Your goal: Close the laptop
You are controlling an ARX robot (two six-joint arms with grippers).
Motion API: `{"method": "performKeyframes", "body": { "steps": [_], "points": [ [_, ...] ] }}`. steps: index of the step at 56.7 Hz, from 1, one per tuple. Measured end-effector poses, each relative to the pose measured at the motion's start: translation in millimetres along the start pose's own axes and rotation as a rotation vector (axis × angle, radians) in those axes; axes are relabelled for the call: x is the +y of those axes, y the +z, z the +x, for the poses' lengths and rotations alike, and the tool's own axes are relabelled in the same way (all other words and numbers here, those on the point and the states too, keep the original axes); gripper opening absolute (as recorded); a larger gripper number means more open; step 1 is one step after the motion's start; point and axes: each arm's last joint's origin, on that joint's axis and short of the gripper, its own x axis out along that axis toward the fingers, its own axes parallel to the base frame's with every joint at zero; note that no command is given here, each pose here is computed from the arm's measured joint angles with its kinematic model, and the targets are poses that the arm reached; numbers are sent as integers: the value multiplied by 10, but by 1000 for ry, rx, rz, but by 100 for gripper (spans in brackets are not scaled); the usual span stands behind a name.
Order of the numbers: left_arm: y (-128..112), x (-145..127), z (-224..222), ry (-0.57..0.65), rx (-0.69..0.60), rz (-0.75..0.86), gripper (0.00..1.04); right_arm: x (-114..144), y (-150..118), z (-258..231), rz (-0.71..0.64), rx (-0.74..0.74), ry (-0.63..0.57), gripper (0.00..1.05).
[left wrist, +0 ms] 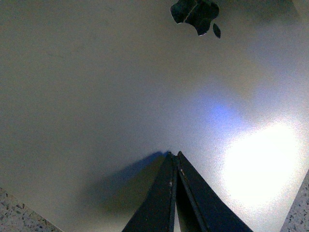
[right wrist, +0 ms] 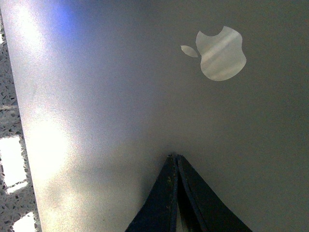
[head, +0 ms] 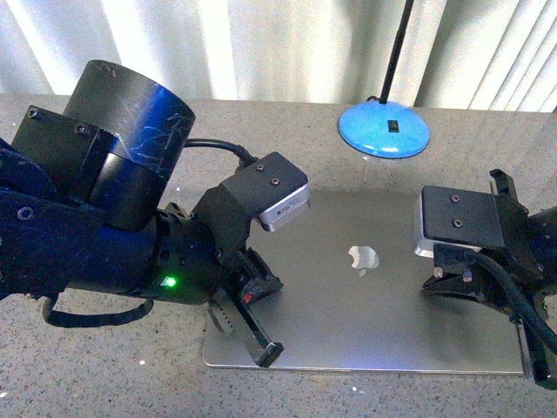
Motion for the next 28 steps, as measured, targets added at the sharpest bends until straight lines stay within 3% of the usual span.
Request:
{"method": "performKeyframes", "body": {
  "steps": [10, 14, 18, 24, 28],
  "points": [
    [23, 137, -178, 90, -70, -95, 4, -60, 106, -107, 50, -114, -90, 3],
    [82, 252, -311, 182, -141, -140, 4, -132, 183, -206, 77, -141, -201, 3],
    [190, 437, -553, 361, -260, -240, 4, -273, 299, -399, 156, -153, -403, 3],
    [370, 650, -922, 564, -448, -371, 12, -490, 468, -878, 444, -234, -766, 15],
    [411, 726, -1053, 609, -507, -440, 23, -544, 515, -1090, 661, -328, -873, 26]
  ]
}}
